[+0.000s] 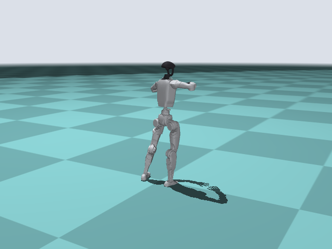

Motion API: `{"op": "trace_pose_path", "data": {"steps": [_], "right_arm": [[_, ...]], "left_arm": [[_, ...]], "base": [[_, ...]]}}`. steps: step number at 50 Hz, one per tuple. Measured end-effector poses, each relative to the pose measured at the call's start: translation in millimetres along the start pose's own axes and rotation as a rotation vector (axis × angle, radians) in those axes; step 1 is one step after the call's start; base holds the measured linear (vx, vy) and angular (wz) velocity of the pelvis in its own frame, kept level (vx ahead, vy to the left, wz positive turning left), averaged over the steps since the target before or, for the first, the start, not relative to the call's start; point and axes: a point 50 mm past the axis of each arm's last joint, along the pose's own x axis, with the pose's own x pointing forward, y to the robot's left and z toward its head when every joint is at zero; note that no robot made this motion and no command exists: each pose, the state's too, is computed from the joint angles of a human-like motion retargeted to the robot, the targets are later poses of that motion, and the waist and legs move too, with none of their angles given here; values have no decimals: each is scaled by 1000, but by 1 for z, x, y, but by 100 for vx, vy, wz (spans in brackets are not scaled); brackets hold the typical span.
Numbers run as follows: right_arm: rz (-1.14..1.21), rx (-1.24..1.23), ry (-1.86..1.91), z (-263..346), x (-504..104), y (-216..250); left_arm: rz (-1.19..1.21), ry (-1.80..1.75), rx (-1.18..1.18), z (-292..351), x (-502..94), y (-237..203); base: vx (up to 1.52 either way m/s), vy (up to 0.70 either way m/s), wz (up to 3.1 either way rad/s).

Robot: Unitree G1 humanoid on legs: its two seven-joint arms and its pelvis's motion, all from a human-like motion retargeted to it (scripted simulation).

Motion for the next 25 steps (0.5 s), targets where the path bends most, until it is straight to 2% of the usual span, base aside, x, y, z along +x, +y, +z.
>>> {"op": "trace_pose_path", "data": {"steps": [7,14,19,25], "right_arm": [[99,-90,229,-24,-38,-3],[54,-220,397,-37,-67,-26],[10,-185,533,-26,-102,-26],[-44,-170,558,-7,-117,-29]], "left_arm": [[116,-146,67,4,38,18],[196,-261,79,10,69,30],[119,-425,68,34,104,25],[49,-620,67,68,130,17]], "base": [[2,-24,-152],[5,-8,-96],[4,-1,-53],[2,0,-29]]}}
